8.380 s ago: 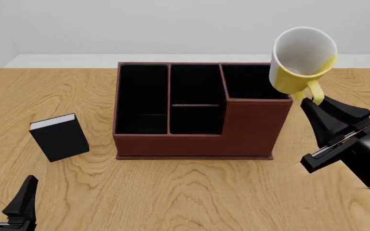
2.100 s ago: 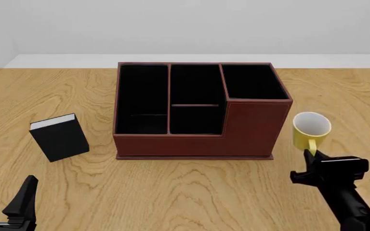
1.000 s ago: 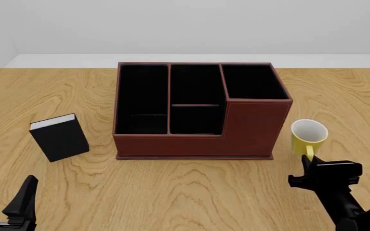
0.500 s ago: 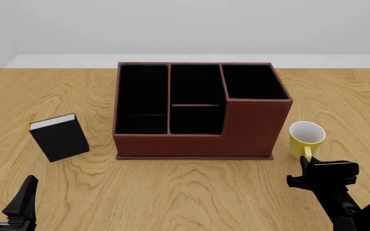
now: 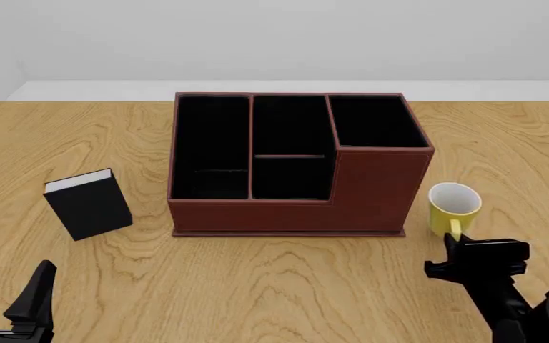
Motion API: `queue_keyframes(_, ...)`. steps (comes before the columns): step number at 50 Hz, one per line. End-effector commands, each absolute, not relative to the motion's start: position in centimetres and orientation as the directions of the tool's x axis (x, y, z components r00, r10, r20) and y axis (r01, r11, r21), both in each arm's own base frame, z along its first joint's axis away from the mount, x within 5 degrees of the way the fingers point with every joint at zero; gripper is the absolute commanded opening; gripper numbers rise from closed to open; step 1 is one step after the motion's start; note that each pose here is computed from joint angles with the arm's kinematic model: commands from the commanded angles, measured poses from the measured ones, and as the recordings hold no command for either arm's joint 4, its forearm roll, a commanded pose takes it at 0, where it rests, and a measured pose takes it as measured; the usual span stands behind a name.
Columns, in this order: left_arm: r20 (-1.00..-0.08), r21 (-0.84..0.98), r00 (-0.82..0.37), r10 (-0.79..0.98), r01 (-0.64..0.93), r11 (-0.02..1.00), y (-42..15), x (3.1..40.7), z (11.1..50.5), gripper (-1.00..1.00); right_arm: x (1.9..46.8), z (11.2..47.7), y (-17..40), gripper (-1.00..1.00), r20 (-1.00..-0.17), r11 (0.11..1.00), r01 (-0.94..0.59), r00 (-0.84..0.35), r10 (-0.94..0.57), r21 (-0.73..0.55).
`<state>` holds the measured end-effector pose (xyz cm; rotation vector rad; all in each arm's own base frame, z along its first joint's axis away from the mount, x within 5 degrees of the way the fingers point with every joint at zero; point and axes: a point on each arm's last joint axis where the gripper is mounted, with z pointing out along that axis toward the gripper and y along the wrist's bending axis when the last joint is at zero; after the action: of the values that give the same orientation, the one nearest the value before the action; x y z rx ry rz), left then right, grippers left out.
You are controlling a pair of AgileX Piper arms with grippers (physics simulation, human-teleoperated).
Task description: Pick up the yellow and white mug and place it to the right of the caddy.
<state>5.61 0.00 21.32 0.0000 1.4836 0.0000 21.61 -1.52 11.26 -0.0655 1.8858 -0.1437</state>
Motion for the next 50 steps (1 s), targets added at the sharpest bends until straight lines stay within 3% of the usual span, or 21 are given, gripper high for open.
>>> queue_keyframes(1, -0.996, 0.0, 0.087, 0.0, 0.0, 1.0, 0.0, 5.6, 21.3, 1.0, 21.9, 11.1, -1.6, -1.0, -0.943, 0.992, 0.032, -0.316, -0.107, -0.123)
queue_keyframes(50, -0.996, 0.0, 0.087, 0.0, 0.0, 1.0, 0.0, 5.6, 21.3, 1.0, 22.8, 9.7, -2.0, -1.0, -0.928, 0.992, 0.041, -0.358, -0.1, -0.122)
